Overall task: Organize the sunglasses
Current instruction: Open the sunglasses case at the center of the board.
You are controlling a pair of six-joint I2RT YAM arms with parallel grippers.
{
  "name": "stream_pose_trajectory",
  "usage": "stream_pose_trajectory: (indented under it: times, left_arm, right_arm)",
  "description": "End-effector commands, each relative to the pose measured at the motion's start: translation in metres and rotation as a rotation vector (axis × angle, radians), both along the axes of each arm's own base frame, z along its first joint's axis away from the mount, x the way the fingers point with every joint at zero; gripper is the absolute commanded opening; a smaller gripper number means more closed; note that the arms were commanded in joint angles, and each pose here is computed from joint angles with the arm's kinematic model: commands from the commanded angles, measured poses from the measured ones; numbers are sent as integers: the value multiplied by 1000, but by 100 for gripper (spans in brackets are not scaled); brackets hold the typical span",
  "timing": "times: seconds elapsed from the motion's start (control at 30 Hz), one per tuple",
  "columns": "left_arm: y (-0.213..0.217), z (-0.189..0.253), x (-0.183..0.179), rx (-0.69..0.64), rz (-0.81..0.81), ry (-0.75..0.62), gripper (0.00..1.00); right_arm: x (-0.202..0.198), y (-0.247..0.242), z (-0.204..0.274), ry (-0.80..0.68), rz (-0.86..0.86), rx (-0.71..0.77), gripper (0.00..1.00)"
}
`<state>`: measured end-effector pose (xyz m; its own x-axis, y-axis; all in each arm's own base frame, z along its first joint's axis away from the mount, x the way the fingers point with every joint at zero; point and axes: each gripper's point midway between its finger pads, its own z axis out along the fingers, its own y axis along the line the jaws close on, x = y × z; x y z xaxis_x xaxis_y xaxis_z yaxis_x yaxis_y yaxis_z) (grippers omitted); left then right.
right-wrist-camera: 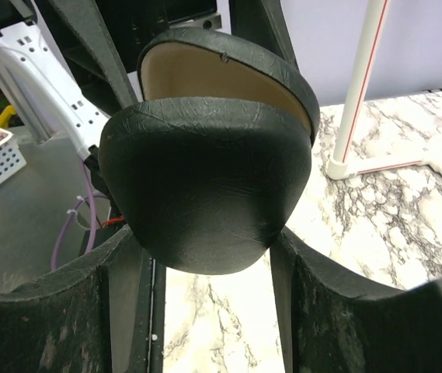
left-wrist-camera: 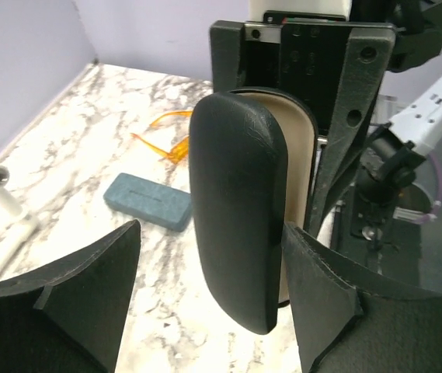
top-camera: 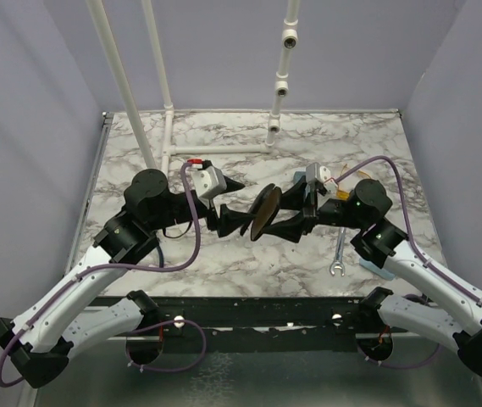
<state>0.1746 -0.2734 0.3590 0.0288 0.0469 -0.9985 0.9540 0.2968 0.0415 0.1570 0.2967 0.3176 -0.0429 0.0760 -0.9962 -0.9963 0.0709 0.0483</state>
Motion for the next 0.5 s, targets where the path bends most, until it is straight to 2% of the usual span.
stream_pose_trajectory:
  times: [0.0, 0.27, 0.47]
  left_arm:
    - [38, 10, 62, 68, 348, -132, 72]
    - [38, 10, 58, 93, 325, -161, 72]
    - [23, -4, 18, 114, 87, -165, 79]
  right_arm:
    - [-45, -4, 19, -74, 187, 51, 1]
    - [-40, -6, 22, -70, 145, 67, 1]
    - [-14, -6, 28, -15, -21, 137, 1]
